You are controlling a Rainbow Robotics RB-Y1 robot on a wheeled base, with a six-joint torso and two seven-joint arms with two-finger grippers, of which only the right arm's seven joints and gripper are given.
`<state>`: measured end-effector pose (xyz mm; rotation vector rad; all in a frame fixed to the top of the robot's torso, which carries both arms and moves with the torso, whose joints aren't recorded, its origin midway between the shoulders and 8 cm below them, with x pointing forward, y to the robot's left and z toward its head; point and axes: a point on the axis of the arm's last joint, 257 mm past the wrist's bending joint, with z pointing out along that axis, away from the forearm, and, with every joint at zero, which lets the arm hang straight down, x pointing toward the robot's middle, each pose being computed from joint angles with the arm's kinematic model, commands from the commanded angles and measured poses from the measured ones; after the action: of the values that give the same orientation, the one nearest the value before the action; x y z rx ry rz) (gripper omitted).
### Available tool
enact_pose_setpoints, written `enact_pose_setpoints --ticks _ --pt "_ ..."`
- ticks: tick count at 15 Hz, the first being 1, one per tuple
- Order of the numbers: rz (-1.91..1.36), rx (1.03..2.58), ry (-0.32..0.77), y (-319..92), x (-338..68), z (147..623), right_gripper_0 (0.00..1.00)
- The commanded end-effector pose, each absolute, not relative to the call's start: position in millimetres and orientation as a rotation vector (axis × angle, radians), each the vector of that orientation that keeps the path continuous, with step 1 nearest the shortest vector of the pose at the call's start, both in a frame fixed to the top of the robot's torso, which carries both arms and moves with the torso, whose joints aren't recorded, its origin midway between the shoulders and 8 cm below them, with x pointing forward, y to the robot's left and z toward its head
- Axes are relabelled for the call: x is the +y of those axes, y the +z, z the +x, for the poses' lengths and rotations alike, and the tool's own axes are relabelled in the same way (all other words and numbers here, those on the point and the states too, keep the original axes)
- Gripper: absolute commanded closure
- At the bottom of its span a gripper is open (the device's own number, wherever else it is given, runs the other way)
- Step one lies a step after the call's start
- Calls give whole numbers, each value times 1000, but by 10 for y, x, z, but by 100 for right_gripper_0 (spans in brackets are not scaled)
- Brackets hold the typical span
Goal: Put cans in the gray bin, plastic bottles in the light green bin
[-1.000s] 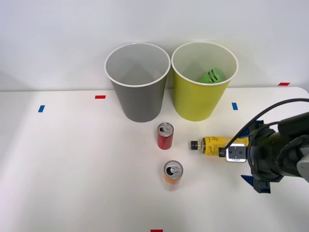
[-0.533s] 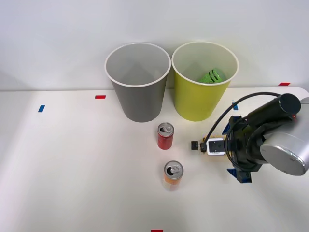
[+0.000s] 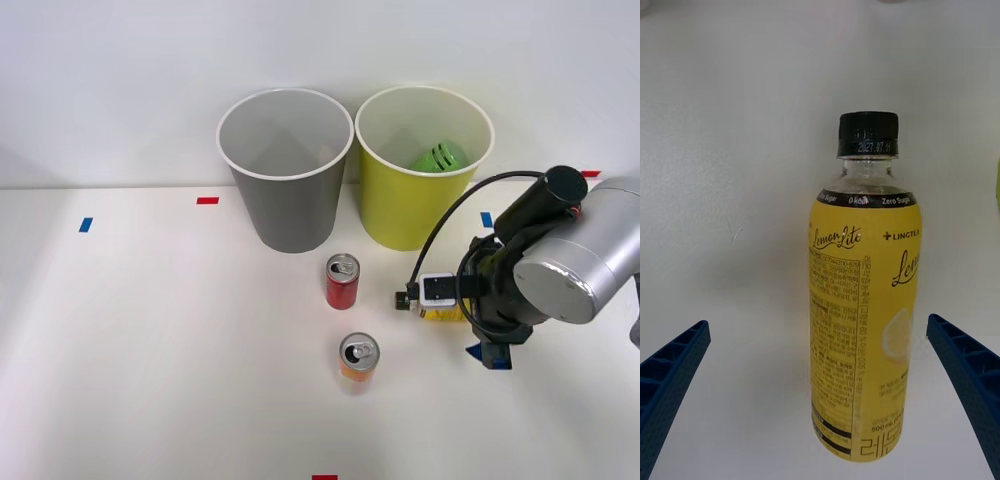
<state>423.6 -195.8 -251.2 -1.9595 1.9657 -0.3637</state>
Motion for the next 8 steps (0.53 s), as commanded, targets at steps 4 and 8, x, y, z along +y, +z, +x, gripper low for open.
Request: enact_pose_setpoints --ticks 4,8 --pt "-1939 1980 -351 -2534 -1835 4387 0" --pt "-1937 2011 -372 -2663 -1811 4420 0"
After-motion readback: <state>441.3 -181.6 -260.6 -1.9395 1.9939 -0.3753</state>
